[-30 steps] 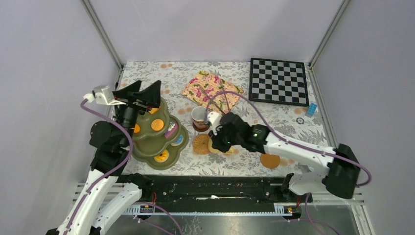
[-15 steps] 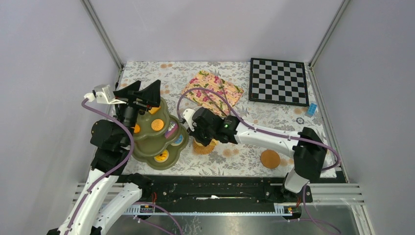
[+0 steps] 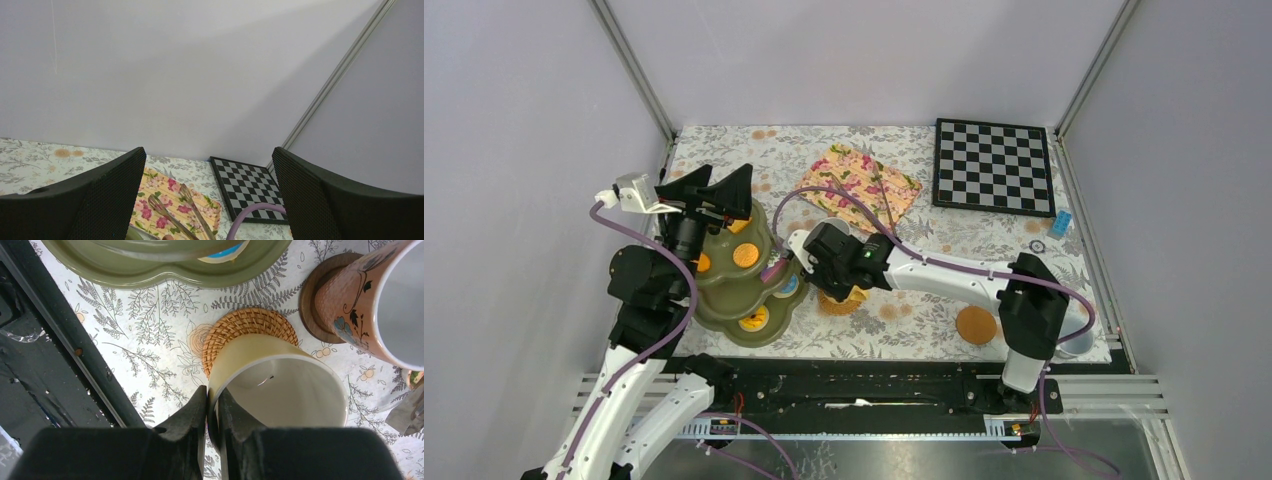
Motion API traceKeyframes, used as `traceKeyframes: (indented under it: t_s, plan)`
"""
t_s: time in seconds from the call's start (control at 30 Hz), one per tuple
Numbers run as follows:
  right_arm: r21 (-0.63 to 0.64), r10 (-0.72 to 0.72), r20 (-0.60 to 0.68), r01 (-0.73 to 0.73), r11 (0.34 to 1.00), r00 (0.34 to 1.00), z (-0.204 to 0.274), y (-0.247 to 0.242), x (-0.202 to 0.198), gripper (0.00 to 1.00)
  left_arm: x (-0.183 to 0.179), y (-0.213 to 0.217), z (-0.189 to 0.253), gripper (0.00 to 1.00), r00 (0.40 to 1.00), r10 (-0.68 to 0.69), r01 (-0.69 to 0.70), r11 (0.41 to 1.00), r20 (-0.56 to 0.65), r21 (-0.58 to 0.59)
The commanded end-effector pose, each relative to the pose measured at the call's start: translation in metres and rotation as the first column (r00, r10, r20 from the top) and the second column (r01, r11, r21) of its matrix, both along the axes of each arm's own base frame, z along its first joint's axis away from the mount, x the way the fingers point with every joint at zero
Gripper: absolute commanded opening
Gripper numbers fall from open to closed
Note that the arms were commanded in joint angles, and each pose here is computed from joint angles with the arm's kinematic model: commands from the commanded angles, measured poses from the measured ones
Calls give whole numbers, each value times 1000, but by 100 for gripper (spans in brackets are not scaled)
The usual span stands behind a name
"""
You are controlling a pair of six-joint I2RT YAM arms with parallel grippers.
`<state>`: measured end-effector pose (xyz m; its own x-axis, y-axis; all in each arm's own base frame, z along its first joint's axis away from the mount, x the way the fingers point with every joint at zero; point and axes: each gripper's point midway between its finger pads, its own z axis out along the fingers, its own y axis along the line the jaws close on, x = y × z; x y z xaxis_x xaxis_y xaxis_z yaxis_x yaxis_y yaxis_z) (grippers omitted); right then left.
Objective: Serve the afternoon tea
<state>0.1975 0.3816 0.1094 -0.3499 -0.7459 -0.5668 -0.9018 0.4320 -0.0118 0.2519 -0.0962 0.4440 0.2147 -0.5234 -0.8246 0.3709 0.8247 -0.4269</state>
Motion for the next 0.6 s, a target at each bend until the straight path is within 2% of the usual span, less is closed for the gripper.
traceKeyframes:
  t_s: [0.0, 0.57]
  plan:
    - [45, 9, 81, -13, 999, 997, 25, 20, 12, 0, -7, 0, 17, 99, 998, -12, 12, 1000, 55, 3]
    - [-15, 9, 92, -8, 1000, 996, 6, 16, 14, 0, -5, -2, 17, 99, 998, -21, 20, 1000, 54, 8]
